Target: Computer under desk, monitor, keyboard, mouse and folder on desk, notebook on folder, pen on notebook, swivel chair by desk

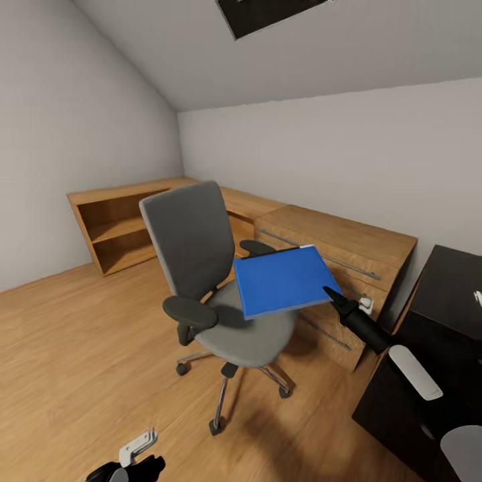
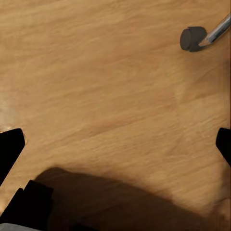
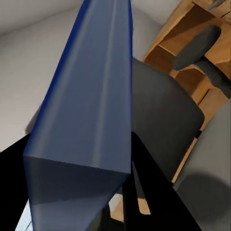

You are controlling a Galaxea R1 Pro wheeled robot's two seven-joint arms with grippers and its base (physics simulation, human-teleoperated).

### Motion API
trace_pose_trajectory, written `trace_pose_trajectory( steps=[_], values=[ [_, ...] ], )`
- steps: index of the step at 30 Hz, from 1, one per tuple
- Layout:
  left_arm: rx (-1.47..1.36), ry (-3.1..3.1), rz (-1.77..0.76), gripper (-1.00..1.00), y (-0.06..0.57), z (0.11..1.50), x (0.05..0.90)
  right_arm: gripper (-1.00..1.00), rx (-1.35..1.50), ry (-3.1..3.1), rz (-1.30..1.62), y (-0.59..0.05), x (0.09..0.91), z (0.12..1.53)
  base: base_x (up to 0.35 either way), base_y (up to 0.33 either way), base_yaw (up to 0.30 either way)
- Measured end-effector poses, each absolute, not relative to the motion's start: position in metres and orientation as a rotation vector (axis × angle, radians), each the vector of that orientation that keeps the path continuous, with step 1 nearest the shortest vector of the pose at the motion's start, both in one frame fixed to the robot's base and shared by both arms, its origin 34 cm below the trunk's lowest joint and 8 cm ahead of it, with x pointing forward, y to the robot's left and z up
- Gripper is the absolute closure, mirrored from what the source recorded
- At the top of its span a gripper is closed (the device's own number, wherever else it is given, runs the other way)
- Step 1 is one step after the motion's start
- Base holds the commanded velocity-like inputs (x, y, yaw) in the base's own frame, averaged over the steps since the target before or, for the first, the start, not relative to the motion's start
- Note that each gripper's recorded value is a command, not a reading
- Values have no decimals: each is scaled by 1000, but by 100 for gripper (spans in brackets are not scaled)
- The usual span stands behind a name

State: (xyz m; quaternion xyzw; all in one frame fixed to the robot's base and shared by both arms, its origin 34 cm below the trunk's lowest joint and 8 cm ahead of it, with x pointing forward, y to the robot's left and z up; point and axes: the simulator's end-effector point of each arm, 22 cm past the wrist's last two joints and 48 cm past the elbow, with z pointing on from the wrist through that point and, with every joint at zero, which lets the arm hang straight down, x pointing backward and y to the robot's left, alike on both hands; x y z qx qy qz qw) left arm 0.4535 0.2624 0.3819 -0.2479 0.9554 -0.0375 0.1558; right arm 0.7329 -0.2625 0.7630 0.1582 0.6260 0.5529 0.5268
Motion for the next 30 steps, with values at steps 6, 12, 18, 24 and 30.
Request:
trace_pose_trajectory(
  steps=[6,12,18,24,30],
  values=[
    [-683,2720,27,-100,283,377,443,100,322,1483,1296,-262,734,803,0,0,0],
    [-673,2715,77,-100,291,383,439,100,294,1516,1252,-253,737,860,0,0,0],
    [-680,2758,99,-100,292,383,423,100,294,1639,1296,-277,719,900,0,0,0],
    [-685,2780,111,-100,292,388,415,100,340,1725,1379,-264,715,887,0,0,0],
    [-706,2730,128,-100,297,401,422,100,361,1747,1399,-262,716,889,0,0,0]
  ],
)
